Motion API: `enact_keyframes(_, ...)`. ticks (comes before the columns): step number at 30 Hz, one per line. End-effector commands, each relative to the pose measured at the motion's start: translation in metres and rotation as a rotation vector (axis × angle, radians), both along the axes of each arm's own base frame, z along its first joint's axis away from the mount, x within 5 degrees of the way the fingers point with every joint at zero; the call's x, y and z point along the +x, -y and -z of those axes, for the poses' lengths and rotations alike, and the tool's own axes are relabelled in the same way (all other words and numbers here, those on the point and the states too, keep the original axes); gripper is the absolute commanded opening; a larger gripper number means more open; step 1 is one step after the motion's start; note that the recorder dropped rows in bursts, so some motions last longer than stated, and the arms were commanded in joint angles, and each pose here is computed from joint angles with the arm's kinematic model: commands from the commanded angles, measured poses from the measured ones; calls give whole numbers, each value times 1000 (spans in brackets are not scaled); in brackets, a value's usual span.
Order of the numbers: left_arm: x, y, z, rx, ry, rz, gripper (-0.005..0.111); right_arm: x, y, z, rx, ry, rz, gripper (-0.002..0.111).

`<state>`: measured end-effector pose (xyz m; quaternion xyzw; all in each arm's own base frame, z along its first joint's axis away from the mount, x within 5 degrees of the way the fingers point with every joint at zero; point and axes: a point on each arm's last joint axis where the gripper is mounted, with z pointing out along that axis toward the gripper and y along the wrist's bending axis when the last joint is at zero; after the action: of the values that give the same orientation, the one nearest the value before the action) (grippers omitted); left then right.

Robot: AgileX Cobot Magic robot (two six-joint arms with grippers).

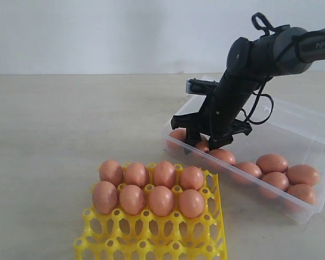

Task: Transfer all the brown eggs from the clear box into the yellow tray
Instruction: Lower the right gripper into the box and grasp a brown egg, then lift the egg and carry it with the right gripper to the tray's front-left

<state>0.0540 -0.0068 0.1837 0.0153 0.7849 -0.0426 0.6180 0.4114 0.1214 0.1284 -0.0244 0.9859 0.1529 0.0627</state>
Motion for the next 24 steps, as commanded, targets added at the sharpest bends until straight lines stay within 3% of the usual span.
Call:
enact_keyframes(1, 0, 0, -2, -15, 15, 1, 4, 1, 2, 10, -18, 4, -7, 44)
enact_keyframes(4, 0, 0, -2, -15, 15, 1, 4, 1, 2, 10, -20, 7, -7, 34)
enact_keyframes(9, 0, 0, -2, -15, 15, 1, 4, 3, 2, 10, -25, 33, -12, -1)
enact_keyframes(16, 0, 0, -2, -15, 15, 1, 4, 4, 6, -7, -59, 82, -20, 0)
enact_keyframes(24, 0, 0, -2, -15, 15, 1, 4, -6, 23, -85, -178, 265, 6, 0)
